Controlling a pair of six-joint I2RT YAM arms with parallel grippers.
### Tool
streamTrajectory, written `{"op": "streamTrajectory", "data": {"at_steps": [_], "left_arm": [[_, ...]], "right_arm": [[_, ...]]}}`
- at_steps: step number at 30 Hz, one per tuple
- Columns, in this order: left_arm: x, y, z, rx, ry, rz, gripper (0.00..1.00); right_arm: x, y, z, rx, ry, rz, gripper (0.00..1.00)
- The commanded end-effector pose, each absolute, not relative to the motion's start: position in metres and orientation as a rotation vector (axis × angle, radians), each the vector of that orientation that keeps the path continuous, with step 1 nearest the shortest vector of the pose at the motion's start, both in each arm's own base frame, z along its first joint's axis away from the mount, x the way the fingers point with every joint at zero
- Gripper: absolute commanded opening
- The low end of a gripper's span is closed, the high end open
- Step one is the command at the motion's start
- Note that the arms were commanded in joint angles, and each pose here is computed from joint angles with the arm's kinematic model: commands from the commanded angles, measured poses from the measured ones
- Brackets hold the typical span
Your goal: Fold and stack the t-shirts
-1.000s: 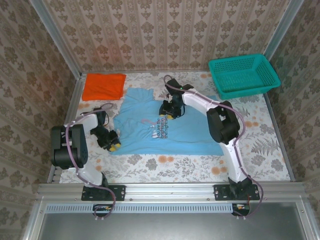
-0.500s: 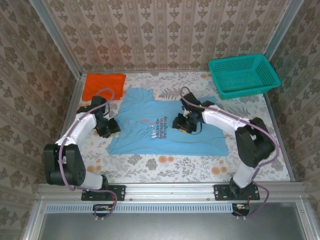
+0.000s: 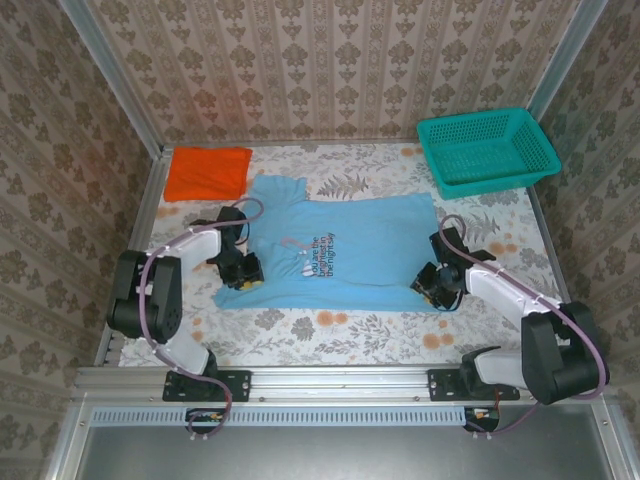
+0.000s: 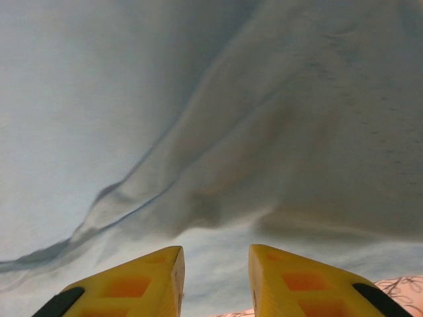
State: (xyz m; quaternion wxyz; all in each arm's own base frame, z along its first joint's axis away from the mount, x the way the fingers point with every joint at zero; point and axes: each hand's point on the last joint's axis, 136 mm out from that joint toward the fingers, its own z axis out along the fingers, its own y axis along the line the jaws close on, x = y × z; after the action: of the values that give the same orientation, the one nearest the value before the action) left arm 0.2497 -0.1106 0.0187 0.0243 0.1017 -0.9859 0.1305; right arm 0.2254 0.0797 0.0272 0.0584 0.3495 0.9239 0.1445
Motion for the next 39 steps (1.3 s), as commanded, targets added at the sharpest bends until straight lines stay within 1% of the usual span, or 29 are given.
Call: {"op": "streamTrajectory", "data": {"at_steps": [1, 5, 9, 12, 14, 18, 22, 26, 31, 34, 37, 39], "left_arm": [[0.238, -0.098, 0.006, 0.368, -3.031, 0.304, 0.24], [0.217, -0.089, 0.003, 0.414, -2.996, 0.245, 0.25], [0.195, -0.083, 0.005, 0.446, -2.977, 0.231, 0.26], [0.180, -0.080, 0.008, 0.453, -2.965, 0.222, 0.26], [0.178, -0.081, 0.013, 0.457, -2.977, 0.220, 0.27], [0.167, -0.079, 0.016, 0.505, -2.938, 0.185, 0.27], [0.162, -0.074, 0.017, 0.548, -2.933, 0.148, 0.26], [0.158, -0.067, 0.020, 0.597, -2.926, 0.096, 0.28], [0.154, -0.063, 0.028, 0.629, -2.909, 0.076, 0.28], [0.167, -0.063, 0.045, 0.635, -2.955, 0.099, 0.28], [0.202, -0.070, 0.079, 0.635, -3.048, 0.198, 0.33], [0.236, -0.077, 0.107, 0.615, -3.130, 0.286, 0.37]], "right_arm": [[0.211, 0.074, 0.012, 1.182, 2.814, 0.387, 0.33], [0.179, 0.070, -0.001, 1.247, 2.927, 0.303, 0.32], [0.150, 0.076, -0.007, 1.243, 3.014, 0.345, 0.32], [0.139, 0.082, -0.002, 1.244, 3.027, 0.388, 0.32], [0.133, 0.085, 0.001, 1.244, 3.034, 0.391, 0.33], [0.123, 0.090, 0.005, 1.234, 3.048, 0.410, 0.33], [0.106, 0.087, 0.004, 1.285, 3.056, 0.363, 0.33], [0.092, 0.081, 0.005, 1.347, 3.011, 0.364, 0.33], [0.099, 0.081, 0.016, 1.333, 2.969, 0.385, 0.37], [0.114, 0.086, 0.030, 1.286, 2.942, 0.434, 0.45], [0.144, 0.095, 0.056, 1.168, 2.873, 0.530, 0.52], [0.174, 0.100, 0.085, 1.037, 2.784, 0.586, 0.58]]}}
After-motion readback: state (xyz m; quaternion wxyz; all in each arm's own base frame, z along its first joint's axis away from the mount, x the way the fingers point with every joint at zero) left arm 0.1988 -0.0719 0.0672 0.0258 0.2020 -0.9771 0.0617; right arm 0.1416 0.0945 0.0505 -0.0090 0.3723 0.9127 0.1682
